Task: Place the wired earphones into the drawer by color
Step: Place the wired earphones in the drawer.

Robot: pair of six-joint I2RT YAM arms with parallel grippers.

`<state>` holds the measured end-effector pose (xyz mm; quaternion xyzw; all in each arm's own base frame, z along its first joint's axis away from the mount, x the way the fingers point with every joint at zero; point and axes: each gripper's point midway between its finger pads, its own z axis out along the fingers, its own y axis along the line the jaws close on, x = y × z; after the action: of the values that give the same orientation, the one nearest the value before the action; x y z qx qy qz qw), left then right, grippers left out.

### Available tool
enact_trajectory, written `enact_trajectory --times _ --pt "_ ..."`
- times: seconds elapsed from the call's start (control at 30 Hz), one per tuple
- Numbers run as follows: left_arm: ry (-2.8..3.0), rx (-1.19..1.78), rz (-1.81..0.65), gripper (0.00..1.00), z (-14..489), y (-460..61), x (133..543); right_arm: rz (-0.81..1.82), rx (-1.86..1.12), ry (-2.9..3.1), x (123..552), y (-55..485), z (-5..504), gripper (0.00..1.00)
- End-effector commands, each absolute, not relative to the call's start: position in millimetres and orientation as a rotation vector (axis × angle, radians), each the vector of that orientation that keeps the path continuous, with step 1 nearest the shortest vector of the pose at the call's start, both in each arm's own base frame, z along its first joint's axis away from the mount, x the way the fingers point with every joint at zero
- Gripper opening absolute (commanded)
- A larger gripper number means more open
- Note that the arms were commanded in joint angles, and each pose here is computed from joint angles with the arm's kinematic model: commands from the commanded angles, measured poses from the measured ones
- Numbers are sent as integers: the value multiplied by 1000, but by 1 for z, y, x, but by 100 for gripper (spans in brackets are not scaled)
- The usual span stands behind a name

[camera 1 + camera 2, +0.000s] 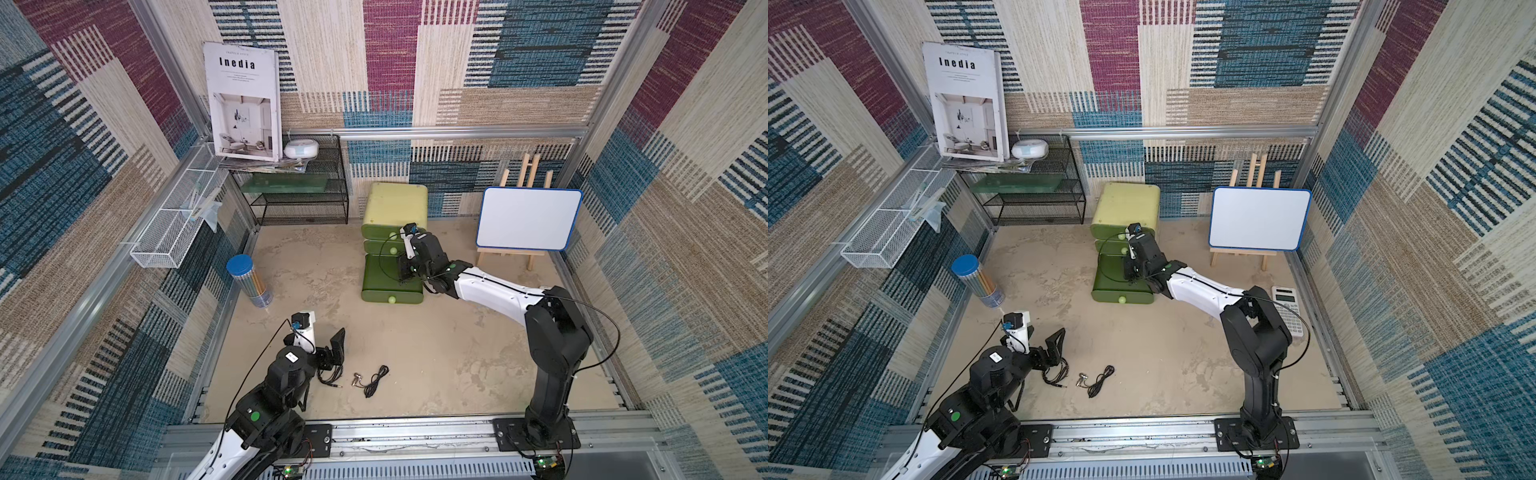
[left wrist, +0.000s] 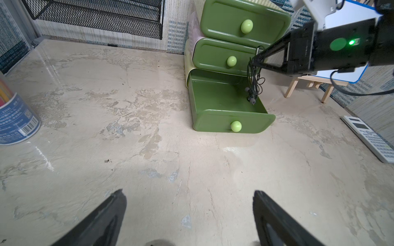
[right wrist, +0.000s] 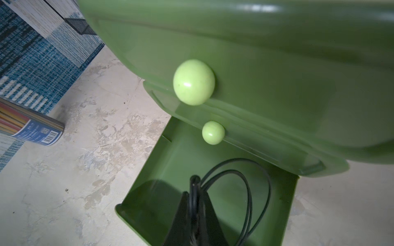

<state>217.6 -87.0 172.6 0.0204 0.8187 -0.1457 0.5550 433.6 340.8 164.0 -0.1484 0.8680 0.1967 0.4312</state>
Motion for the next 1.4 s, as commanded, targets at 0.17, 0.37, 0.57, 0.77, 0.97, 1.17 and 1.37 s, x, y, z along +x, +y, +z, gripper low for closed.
enact_trajectory --times 0.17,0.37,0.57,0.77,0.97,1.17,1.37 --pt "1924 41 -341 96 175 -85 218 514 -368 2206 440 351 135 0" --pt "1921 39 -341 96 176 -85 217 511 -373 2245 438 352 116 0" --pt "1921 39 -339 96 175 -85 217 509 -374 2252 438 351 113 2" --pt "1923 53 -340 96 174 -87 218 511 -366 2249 436 349 122 34" --pt "1925 62 -336 96 174 -87 218 534 -379 2235 424 344 138 50" --pt "1927 67 -330 97 173 -87 219 590 -463 2218 394 335 158 54" --pt "1934 59 -318 98 172 -85 219 691 -490 2284 348 326 155 56"
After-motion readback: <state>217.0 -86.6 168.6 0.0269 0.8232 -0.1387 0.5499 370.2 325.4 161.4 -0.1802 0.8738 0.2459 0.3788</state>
